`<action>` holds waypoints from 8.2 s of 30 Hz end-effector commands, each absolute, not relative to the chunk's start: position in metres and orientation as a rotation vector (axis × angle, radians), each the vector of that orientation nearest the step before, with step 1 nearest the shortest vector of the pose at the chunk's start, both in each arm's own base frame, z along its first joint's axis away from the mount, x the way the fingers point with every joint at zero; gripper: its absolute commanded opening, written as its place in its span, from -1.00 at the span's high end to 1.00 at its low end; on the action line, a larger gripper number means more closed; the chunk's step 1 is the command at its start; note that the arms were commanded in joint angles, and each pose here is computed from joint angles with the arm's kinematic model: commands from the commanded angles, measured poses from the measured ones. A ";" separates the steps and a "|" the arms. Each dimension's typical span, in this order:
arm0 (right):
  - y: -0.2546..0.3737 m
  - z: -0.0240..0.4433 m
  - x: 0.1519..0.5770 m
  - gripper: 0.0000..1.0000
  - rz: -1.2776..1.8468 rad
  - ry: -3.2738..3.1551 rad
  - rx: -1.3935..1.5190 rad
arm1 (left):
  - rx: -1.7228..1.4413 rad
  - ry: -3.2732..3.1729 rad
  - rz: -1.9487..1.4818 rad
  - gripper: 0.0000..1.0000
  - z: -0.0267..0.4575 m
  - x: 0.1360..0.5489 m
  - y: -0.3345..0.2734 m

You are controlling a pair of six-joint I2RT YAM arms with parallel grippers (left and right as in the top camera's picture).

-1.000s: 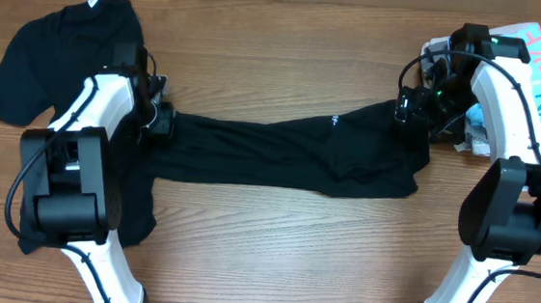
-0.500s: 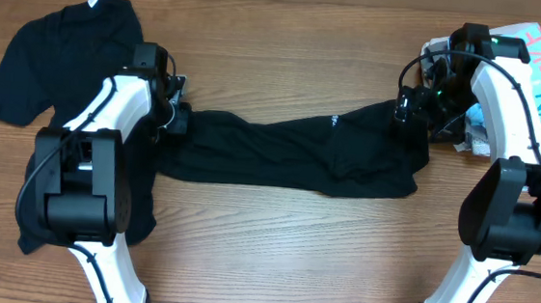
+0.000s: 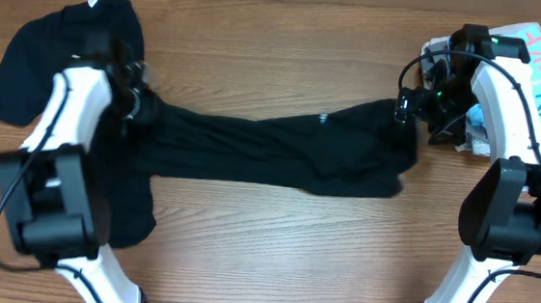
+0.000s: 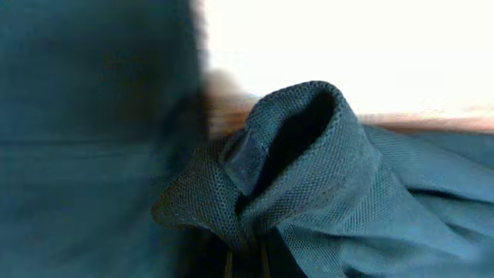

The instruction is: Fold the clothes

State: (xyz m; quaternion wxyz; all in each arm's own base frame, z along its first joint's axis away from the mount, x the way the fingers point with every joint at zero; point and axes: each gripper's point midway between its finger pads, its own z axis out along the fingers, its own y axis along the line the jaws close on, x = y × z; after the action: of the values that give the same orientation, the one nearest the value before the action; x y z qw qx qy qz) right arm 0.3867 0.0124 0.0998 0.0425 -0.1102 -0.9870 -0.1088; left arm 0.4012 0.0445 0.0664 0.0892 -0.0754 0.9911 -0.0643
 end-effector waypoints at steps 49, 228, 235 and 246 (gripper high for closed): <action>0.008 0.113 0.390 -0.91 -0.327 -3.066 -0.336 | 0.366 2.865 -0.236 -1.00 0.091 0.409 -0.200; 0.018 0.086 0.384 0.92 -1.075 -3.004 -0.293 | 0.040 2.528 0.171 0.36 0.305 0.344 -0.066; 0.056 0.112 0.379 0.92 -1.077 -3.038 -0.109 | -0.044 2.532 0.192 0.35 0.305 0.348 -0.043; 0.209 0.091 0.333 0.92 -0.687 -3.025 0.344 | -0.095 2.520 0.204 0.33 0.306 0.352 -0.030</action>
State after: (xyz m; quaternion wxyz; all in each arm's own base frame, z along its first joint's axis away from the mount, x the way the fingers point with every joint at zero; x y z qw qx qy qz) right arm 0.3348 0.1824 0.0773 0.0362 0.1044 -0.9616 -0.2514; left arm 0.3486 -0.0359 0.3038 0.2957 -0.0349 0.9522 0.0679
